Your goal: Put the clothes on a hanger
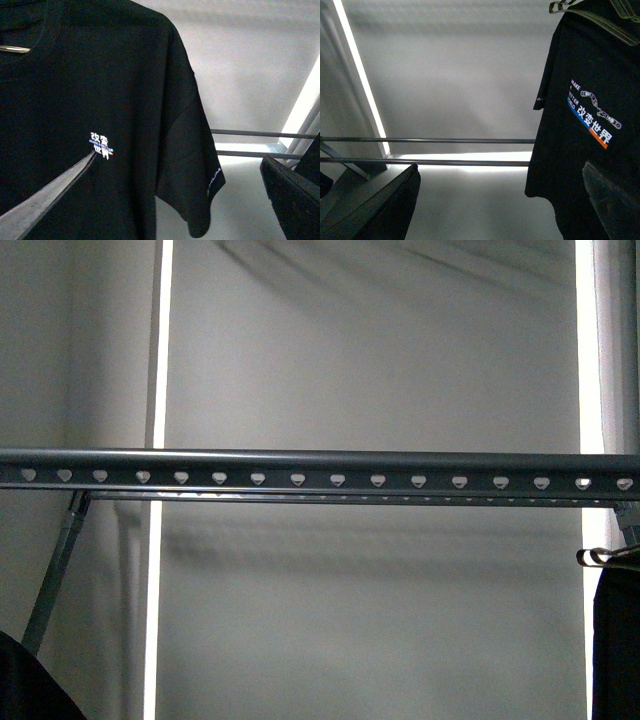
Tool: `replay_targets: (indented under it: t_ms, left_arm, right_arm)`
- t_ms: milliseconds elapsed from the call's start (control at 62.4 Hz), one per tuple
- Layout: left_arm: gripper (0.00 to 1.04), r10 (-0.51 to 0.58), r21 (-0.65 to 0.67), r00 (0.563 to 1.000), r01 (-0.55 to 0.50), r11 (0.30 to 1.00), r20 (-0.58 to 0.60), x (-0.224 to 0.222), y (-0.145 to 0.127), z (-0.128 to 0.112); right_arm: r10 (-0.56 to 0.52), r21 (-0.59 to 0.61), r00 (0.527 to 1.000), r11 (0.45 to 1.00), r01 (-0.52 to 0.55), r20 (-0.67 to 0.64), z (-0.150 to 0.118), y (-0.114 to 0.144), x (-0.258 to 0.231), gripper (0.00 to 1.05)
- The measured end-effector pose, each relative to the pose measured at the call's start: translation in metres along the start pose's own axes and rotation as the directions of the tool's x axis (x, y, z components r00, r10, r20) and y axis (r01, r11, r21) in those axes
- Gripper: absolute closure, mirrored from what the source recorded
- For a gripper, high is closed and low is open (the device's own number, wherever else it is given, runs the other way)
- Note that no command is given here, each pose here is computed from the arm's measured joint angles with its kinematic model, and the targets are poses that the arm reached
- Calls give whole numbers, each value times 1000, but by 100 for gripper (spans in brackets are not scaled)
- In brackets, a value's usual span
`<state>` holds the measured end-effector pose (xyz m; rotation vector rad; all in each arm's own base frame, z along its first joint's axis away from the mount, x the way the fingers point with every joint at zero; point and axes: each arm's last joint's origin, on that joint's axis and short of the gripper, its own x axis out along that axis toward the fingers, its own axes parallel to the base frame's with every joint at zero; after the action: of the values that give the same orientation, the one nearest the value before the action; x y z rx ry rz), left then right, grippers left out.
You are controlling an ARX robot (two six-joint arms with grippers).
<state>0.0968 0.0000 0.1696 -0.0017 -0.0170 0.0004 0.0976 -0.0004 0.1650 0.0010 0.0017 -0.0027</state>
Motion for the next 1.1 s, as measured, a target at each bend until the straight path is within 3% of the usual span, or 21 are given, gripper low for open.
replay_targets:
  t_ms: [320, 368, 432, 528, 641, 705, 737, 785, 897, 1105]
  left_arm:
    - [7, -11, 2, 1000, 11, 1000, -6, 0, 0, 0]
    - [7, -146, 24, 981, 151, 988, -131, 2, -4, -4]
    - [7, -156, 12, 966, 162, 987, -207, 9, -13, -2]
    - [7, -86, -60, 987, 78, 995, -138, 28, -22, 33]
    - [7, 110, -218, 990, -127, 968, -90, 63, -16, 78]
    - [7, 282, -333, 956, -294, 896, -84, 98, -7, 102]
    - [7, 382, -399, 917, -395, 828, -116, 123, -2, 109]
    - [7, 440, -455, 878, -474, 754, -186, 156, 1, 113]
    - [7, 465, -511, 839, -542, 668, -283, 214, -1, 111]
    - [7, 526, -530, 797, -596, 603, -298, 258, -2, 118]
  right_arm:
    - [0, 0, 1000, 1000, 0, 0, 0, 0, 0, 7]
    - [0, 0, 1000, 1000, 0, 0, 0, 0, 0, 7]
    - [1, 0, 1000, 1000, -1, 0, 0, 0, 0, 7]
    - [0, 0, 1000, 1000, 0, 0, 0, 0, 0, 7]
    - [2, 0, 1000, 1000, -2, 0, 0, 0, 0, 7]
    - [2, 0, 1000, 1000, -2, 0, 0, 0, 0, 7]
    - [1, 0, 1000, 1000, -1, 0, 0, 0, 0, 7]
    - [0, 0, 1000, 1000, 0, 0, 0, 0, 0, 7]
    - [2, 0, 1000, 1000, -2, 0, 0, 0, 0, 7]
    - [0, 0, 1000, 1000, 0, 0, 0, 0, 0, 7]
